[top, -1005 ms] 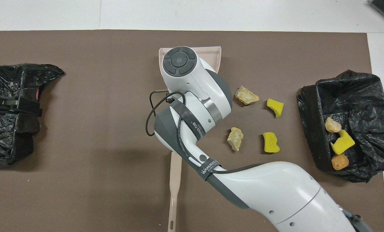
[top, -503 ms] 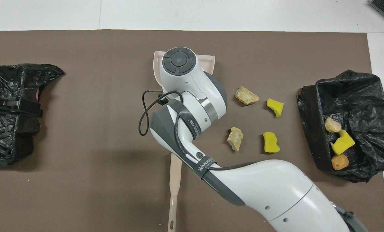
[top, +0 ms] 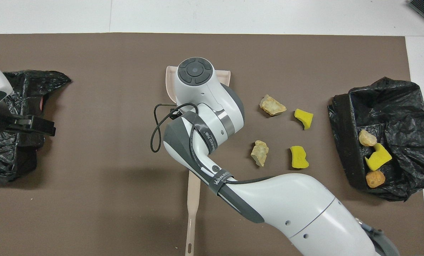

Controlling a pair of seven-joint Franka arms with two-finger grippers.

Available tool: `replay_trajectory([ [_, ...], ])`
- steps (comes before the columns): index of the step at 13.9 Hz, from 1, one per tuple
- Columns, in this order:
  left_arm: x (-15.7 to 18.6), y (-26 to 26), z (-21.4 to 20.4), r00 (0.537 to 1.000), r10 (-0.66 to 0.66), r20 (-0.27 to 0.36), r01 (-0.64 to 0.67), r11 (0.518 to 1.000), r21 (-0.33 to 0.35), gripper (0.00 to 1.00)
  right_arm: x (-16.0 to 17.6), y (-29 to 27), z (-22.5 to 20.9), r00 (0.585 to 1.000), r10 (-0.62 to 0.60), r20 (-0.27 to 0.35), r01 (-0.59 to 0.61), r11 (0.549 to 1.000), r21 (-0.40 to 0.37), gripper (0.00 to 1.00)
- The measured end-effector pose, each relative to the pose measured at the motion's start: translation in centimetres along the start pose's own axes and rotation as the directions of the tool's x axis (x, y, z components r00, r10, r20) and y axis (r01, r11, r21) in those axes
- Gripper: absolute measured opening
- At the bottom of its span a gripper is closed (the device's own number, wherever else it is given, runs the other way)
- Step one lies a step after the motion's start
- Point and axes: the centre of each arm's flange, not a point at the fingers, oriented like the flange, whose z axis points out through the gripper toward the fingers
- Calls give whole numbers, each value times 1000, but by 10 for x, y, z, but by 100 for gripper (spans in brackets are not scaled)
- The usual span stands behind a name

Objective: Sweep and dump trash in bin

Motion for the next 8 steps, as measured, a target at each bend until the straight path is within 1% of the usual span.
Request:
replay_trajectory([
  [1,2,3,2,1000,6,-14,-6,1000,1,100,-1,-1,-6,1000,1,-5,-1,1000,10,59],
  [2,5,8,5,1000,12,-25,-12,1000,1,100,-3,-2,-17,1000,0,-15,0,1000,22,67],
  [3,8,12,10,999,16,-34,-16,1000,2,100,-6,-2,-30,1000,-1,-28,1,1000,31,67],
  [4,12,16,15,999,20,-42,-20,1000,1,100,-11,-2,-43,999,-1,-37,2,999,35,74],
  [5,17,21,21,999,26,-48,-26,1000,0,100,-20,-2,-55,999,-4,-41,5,999,33,85],
  [6,21,27,27,998,32,-50,-33,999,-3,100,-30,-2,-65,999,-6,-39,7,1000,30,88],
  [8,31,41,40,998,34,-61,-35,999,-15,100,-62,1,-81,1000,-4,-6,4,999,34,88],
])
